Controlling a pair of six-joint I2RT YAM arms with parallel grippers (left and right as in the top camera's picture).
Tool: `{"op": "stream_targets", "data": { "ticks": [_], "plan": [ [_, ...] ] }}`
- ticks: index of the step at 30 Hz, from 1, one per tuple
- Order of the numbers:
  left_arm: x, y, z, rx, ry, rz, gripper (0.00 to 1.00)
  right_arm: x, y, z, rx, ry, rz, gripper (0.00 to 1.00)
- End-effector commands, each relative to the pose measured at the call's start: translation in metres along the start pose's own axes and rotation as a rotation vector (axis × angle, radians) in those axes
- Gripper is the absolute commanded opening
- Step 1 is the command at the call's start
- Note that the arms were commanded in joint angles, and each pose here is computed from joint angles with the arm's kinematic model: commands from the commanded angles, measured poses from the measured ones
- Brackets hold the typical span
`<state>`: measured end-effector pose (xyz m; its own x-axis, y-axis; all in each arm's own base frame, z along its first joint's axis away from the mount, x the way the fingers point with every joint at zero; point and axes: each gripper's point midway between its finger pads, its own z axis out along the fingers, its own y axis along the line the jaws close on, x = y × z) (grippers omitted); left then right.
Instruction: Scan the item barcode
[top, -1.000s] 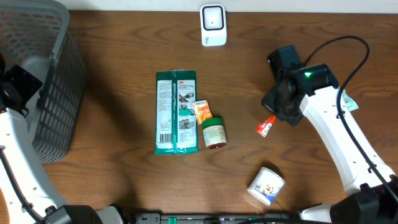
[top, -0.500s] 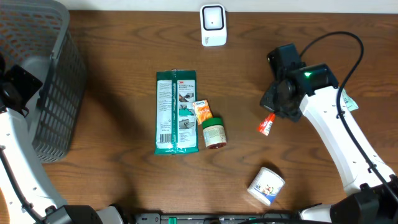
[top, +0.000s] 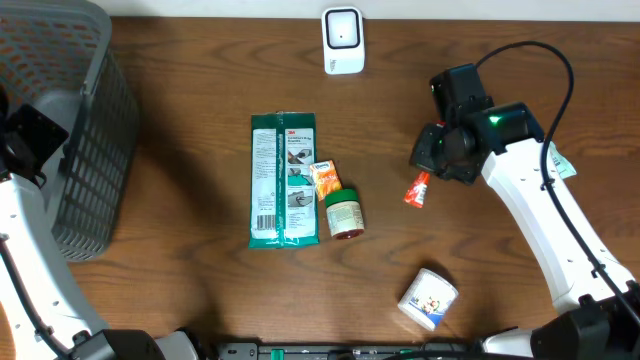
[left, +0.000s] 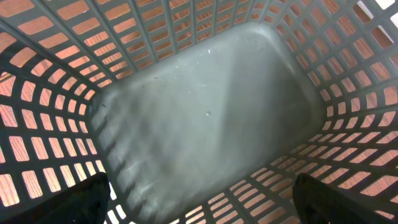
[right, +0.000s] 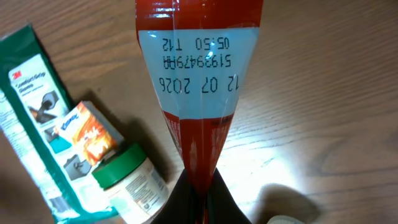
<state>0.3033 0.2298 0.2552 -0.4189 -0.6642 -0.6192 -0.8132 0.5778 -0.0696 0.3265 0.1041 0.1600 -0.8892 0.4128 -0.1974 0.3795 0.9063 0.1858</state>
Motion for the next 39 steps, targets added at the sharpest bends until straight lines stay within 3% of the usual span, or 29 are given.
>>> {"op": "stream_targets", "data": {
  "ticks": [1,7,10,19,20,24,26,31,35,36,38,39],
  "plan": [
    [-0.003,0.001,0.000,-0.006,-0.005,0.010,0.93,0.001,-0.003,-0.002,-0.008,0.007,0.019,0.01],
    [-0.003,0.001,0.000,-0.006,-0.005,0.010,0.94,0.011,-0.018,0.028,0.041,0.012,0.359,0.01],
    [-0.003,0.001,0.000,-0.006,-0.005,0.010,0.93,0.023,-0.028,0.055,0.056,0.021,0.533,0.06],
    [-0.003,0.001,0.000,-0.006,-0.005,0.010,0.93,0.037,-0.041,0.115,-0.015,-0.013,0.831,0.11],
    [-0.003,0.001,0.000,-0.006,-0.005,0.010,0.93,0.037,-0.042,0.118,-0.025,-0.017,0.860,0.18],
    [-0.003,0.001,0.000,-0.006,-0.005,0.010,0.93,0.036,-0.045,0.121,-0.024,-0.033,0.881,0.81],
    [-0.003,0.001,0.000,-0.006,-0.005,0.010,0.94,0.034,-0.045,0.120,-0.027,-0.038,0.823,0.99],
    [-0.003,0.001,0.000,-0.006,-0.005,0.010,0.94,0.022,-0.040,0.107,-0.065,-0.068,0.705,0.99],
    [-0.003,0.001,0.000,-0.006,-0.005,0.010,0.93,0.006,-0.041,0.087,-0.116,-0.120,0.738,0.99],
    [-0.003,0.001,0.000,-0.006,-0.005,0.010,0.93,0.003,-0.044,0.084,-0.122,-0.126,0.764,0.90],
    [-0.004,0.001,0.000,-0.006,-0.005,0.010,0.94,-0.002,-0.053,0.079,-0.119,-0.138,0.800,0.49],
    [-0.003,0.001,0.000,-0.006,-0.005,0.010,0.93,-0.004,-0.059,0.079,-0.106,-0.146,0.814,0.37]
  ]
}}
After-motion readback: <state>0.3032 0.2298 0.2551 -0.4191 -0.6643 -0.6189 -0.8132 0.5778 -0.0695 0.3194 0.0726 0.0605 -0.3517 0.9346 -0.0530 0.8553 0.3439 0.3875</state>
